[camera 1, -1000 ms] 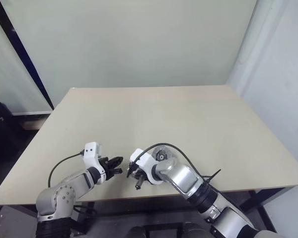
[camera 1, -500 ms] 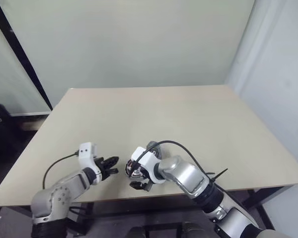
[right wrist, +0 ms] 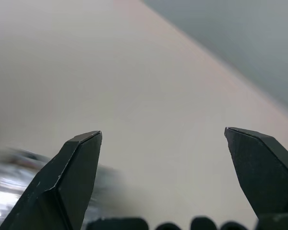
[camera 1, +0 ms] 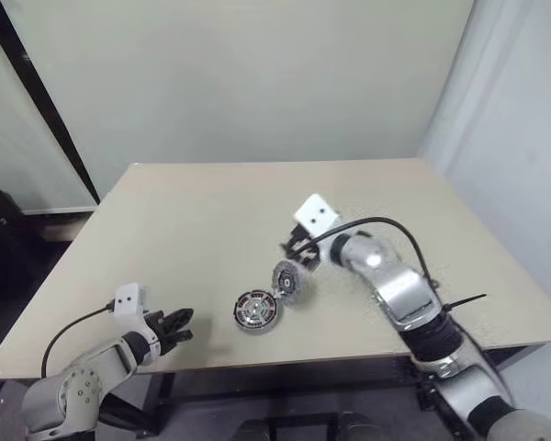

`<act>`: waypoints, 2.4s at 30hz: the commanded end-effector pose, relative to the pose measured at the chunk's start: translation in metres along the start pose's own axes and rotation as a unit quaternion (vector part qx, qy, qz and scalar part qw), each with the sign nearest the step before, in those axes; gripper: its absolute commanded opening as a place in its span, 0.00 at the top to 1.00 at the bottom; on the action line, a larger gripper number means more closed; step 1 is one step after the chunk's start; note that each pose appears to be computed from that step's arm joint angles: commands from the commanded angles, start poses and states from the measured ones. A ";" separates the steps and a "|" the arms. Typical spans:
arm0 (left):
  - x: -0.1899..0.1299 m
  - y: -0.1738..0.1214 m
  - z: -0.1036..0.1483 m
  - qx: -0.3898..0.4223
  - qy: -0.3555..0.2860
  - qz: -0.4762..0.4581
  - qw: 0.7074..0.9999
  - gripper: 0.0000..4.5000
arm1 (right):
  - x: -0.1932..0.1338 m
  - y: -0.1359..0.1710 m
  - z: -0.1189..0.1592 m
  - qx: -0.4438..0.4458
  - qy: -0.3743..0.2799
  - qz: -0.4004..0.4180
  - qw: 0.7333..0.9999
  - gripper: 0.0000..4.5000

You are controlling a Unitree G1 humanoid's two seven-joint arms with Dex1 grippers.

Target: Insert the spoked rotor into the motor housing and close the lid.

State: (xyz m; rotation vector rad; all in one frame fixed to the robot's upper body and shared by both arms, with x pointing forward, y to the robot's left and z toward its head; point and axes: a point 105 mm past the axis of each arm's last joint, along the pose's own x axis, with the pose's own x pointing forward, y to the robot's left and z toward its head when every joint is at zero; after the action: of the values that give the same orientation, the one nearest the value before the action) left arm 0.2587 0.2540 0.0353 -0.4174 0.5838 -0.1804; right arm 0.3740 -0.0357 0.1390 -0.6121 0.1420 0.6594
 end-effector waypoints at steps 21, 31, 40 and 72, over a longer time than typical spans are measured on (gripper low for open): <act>0.005 -0.033 0.023 0.048 -0.018 -0.055 0.997 1.00 | 0.037 0.137 -0.011 0.077 -0.041 0.213 0.973 0.01; 0.008 -0.045 0.018 0.054 -0.008 -0.076 0.996 1.00 | 0.036 0.126 -0.012 0.117 -0.067 0.252 0.958 0.01; 0.012 -0.052 0.014 0.061 0.005 -0.087 0.994 1.00 | 0.030 0.118 -0.018 0.084 -0.074 0.363 0.925 0.01; -0.016 -0.044 0.006 0.058 0.005 -0.051 0.997 1.00 | 0.051 0.139 -0.019 0.064 -0.045 0.420 0.904 0.01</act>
State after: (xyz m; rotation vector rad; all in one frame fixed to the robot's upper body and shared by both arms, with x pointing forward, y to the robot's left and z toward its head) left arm 0.2448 0.2234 0.0521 -0.3521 0.6120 -0.2924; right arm 0.3220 0.0618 0.0237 -0.3478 0.4253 1.5068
